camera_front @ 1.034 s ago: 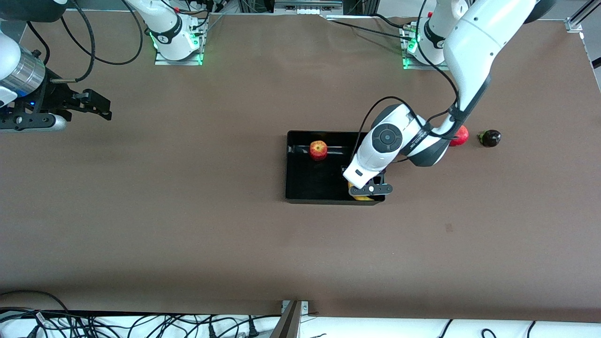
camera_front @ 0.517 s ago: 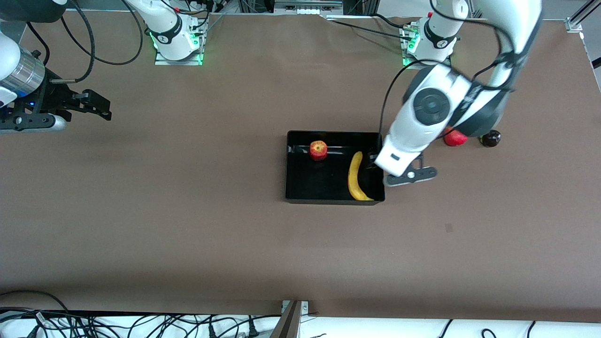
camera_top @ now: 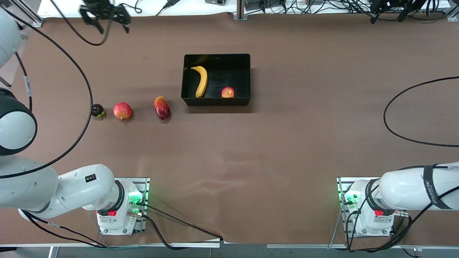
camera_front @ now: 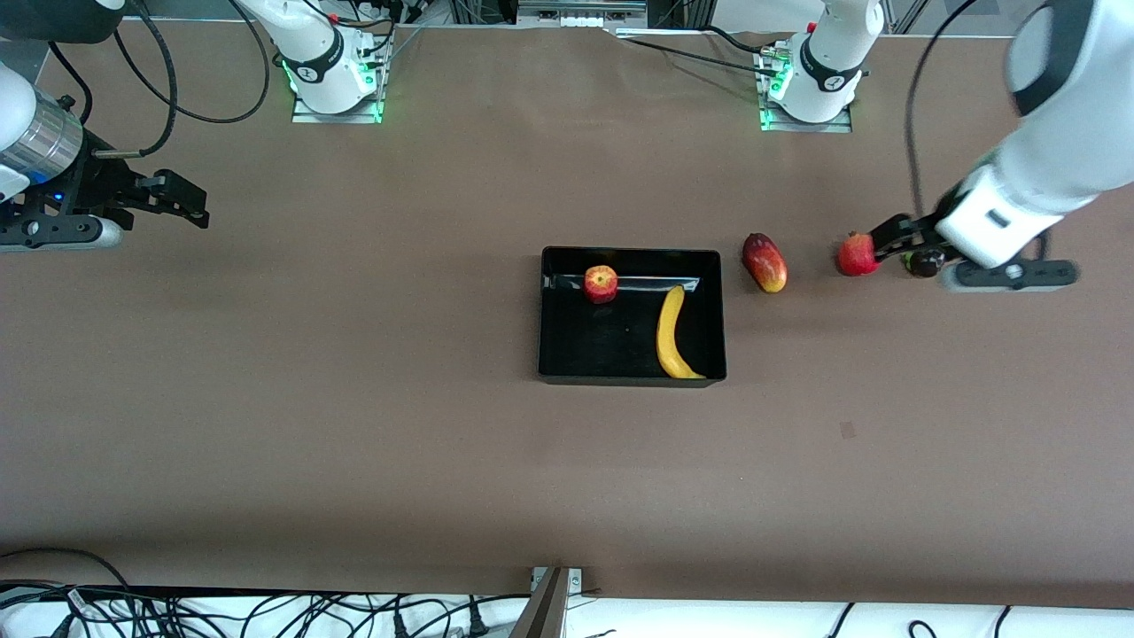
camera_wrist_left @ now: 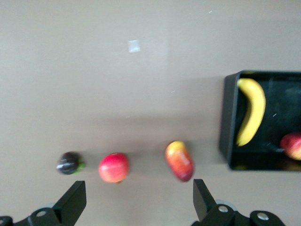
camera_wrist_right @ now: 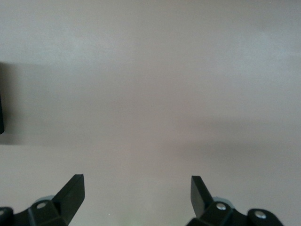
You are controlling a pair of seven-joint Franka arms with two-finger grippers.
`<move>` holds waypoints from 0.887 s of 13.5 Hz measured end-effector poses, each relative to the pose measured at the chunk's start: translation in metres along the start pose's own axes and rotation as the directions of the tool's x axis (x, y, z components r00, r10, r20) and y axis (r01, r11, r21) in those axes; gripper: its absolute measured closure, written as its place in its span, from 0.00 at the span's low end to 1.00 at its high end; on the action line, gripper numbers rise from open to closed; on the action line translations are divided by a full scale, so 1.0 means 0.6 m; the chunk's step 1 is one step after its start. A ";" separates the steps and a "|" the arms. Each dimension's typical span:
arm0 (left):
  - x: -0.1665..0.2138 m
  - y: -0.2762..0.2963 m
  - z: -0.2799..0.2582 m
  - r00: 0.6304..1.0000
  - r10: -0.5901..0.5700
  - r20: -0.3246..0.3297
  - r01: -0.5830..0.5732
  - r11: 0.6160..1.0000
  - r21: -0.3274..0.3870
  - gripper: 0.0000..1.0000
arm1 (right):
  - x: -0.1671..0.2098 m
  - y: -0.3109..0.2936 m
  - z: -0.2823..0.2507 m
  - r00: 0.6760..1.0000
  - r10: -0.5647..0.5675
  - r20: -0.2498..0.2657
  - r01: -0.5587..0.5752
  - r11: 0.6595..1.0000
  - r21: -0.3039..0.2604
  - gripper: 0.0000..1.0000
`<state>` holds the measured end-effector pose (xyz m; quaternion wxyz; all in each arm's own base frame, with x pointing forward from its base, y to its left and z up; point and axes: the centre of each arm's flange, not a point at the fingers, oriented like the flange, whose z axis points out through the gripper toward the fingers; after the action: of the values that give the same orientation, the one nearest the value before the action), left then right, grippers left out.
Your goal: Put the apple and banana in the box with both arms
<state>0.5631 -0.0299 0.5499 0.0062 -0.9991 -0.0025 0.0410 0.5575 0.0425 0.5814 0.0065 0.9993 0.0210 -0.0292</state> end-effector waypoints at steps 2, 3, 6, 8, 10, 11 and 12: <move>-0.015 -0.081 -0.029 1.000 0.028 -0.007 -0.028 1.000 0.003 0.00 | 0.001 0.000 0.000 1.000 0.000 0.000 0.000 1.000 0.000 0.00; -0.024 -0.110 -0.042 0.999 0.043 -0.015 -0.043 0.999 0.003 0.00 | 0.001 0.000 0.001 1.000 0.000 0.001 0.000 1.000 0.000 0.00; -0.047 -0.134 -0.081 0.996 0.076 -0.051 -0.076 0.997 0.006 0.00 | 0.002 0.000 0.003 1.000 0.000 0.004 0.000 1.000 0.000 0.00; -0.056 -0.117 -0.095 0.993 0.103 -0.063 -0.103 0.995 0.006 0.00 | 0.002 0.000 0.004 1.000 0.000 0.004 0.000 1.000 0.000 0.00; -0.055 -0.082 -0.097 0.988 0.138 -0.064 -0.137 0.990 0.008 0.00 | 0.002 0.000 0.004 1.000 0.000 0.004 0.000 1.000 0.000 0.00; -0.056 -0.064 -0.098 0.987 0.149 -0.062 -0.148 0.989 0.008 0.00 | 0.002 0.000 0.004 1.000 0.000 0.004 0.000 1.000 0.000 0.00; -0.059 -0.053 -0.097 0.988 0.148 -0.053 -0.148 0.989 0.006 0.00 | 0.002 0.000 0.004 1.000 0.000 0.004 0.000 1.000 0.000 0.00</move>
<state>0.5327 0.0010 0.6113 0.0042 -0.9973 0.0720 0.0148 0.5587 0.0423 0.5792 0.0064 0.9993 0.0209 -0.0312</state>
